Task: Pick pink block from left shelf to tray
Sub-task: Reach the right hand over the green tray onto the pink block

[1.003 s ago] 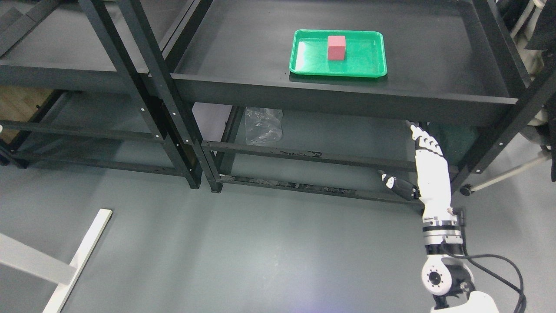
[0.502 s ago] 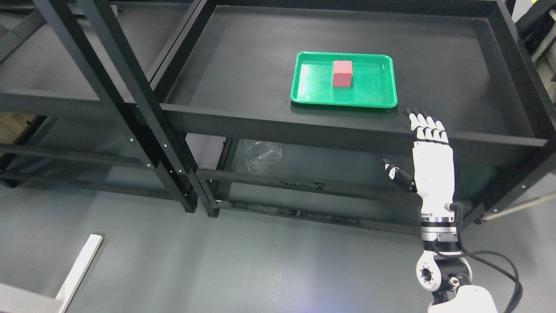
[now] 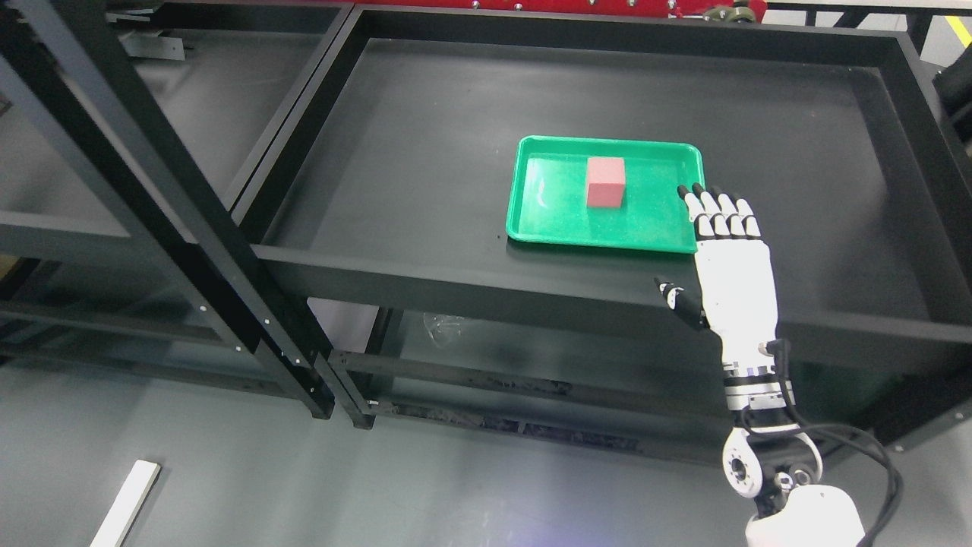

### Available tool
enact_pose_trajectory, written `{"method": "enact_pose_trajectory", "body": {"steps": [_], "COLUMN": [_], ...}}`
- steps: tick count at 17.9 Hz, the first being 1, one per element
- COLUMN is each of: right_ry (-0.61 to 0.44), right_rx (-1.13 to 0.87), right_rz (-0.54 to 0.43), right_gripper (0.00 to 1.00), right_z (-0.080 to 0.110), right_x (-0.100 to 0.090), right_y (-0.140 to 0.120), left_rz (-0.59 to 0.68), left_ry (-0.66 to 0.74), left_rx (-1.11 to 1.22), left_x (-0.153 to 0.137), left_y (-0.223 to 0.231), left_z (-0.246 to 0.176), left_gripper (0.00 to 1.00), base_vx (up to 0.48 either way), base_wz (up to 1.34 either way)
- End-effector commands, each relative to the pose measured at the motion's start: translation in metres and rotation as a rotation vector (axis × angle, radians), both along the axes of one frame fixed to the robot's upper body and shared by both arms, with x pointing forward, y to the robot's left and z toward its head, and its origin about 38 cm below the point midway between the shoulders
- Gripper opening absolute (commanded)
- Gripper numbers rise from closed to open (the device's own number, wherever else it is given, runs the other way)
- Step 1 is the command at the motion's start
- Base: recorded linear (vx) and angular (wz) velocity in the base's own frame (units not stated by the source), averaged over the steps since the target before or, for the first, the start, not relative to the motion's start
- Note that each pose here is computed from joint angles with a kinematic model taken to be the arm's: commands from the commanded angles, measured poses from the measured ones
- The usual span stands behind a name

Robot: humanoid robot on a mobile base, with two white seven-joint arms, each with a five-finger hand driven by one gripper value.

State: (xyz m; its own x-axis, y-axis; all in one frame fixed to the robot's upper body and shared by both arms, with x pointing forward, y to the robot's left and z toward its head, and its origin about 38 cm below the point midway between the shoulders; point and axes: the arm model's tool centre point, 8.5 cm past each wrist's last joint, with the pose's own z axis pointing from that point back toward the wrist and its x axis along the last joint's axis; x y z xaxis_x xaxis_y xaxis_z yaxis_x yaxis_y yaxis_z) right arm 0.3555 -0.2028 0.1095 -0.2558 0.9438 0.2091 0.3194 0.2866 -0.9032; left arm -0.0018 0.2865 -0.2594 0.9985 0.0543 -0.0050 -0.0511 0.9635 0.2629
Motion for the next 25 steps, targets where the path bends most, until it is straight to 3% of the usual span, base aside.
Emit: {"method": "enact_pose_trajectory", "body": {"steps": [1,10,17,25], "right_ry": [0.186,0.404,0.433,0.518], "right_rx": [-0.027,-0.099,-0.102,-0.123], "right_rz": [0.052,0.103,0.111,0.143], "right_gripper": [0.99,0.99,0.99,0.99], "right_z": [-0.017,-0.037,-0.040,-0.057], "right_x": [0.005,0.024,0.024,0.022], "right_y": [0.001,0.006,0.007,0.014], "left_rz": [-0.004,-0.004,-0.004,-0.004], "left_ry": [-0.047,-0.047,-0.047,-0.048], "left_rx": [0.017,0.017,0.017,0.017], "left_x": [0.025,0.025,0.025,0.026], "left_y": [0.011,0.011,0.011,0.011], "left_z": [0.001,0.001,0.001,0.001], "left_gripper": [1.00,1.00,1.00,1.00], "base_vx": [0.276,0.231,0.174,0.110], "base_wz": [0.01,0.00,-0.02,-0.01]}}
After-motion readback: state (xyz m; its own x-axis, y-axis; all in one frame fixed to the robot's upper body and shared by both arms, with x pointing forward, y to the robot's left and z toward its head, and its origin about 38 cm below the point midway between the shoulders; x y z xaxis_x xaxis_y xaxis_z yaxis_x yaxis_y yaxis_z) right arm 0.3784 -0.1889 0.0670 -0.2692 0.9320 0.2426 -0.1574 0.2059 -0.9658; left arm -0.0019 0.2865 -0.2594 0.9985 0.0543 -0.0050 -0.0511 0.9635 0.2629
